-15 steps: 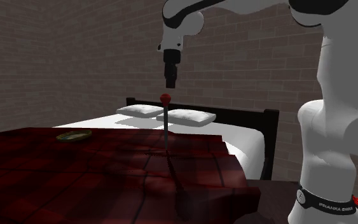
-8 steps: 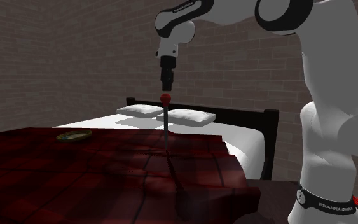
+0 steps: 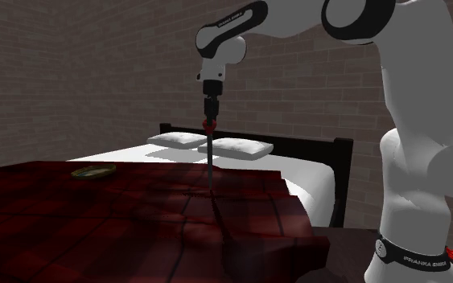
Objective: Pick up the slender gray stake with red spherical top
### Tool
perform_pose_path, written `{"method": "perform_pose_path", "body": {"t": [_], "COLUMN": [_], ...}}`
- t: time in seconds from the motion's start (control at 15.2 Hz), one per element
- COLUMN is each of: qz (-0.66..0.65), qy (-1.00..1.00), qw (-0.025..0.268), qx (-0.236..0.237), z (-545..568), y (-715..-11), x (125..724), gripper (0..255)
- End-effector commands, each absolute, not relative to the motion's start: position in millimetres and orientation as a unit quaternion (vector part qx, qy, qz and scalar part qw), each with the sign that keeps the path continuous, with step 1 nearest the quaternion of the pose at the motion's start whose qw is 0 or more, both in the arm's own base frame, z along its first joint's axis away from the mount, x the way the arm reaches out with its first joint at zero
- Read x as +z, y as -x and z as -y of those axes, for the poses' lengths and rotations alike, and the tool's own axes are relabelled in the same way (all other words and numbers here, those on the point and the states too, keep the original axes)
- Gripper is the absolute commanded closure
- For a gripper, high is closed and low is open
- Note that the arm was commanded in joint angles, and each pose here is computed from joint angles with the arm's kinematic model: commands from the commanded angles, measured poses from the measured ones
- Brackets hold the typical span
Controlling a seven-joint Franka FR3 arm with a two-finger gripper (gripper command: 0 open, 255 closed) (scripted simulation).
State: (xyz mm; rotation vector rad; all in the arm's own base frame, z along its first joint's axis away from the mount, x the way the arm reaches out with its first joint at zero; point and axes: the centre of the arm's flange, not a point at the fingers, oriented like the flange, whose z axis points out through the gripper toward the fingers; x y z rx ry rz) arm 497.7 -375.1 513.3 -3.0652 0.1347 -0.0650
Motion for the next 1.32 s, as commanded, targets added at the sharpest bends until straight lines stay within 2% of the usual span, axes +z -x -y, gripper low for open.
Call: {"method": "perform_pose_path", "body": {"t": [0.0, 0.53, 1.25], "qz": [-0.044, -0.044, -0.044], "qy": [0.998, 0.998, 0.998], "qw": [0.036, 0.036, 0.036], "qx": [-0.021, -0.021, -0.021], "z": [375.1, 375.2, 375.2], "y": [-497.6, -498.0, -498.0], "x": [511.7, 512.4, 570.4], "gripper": [255, 255, 255]}}
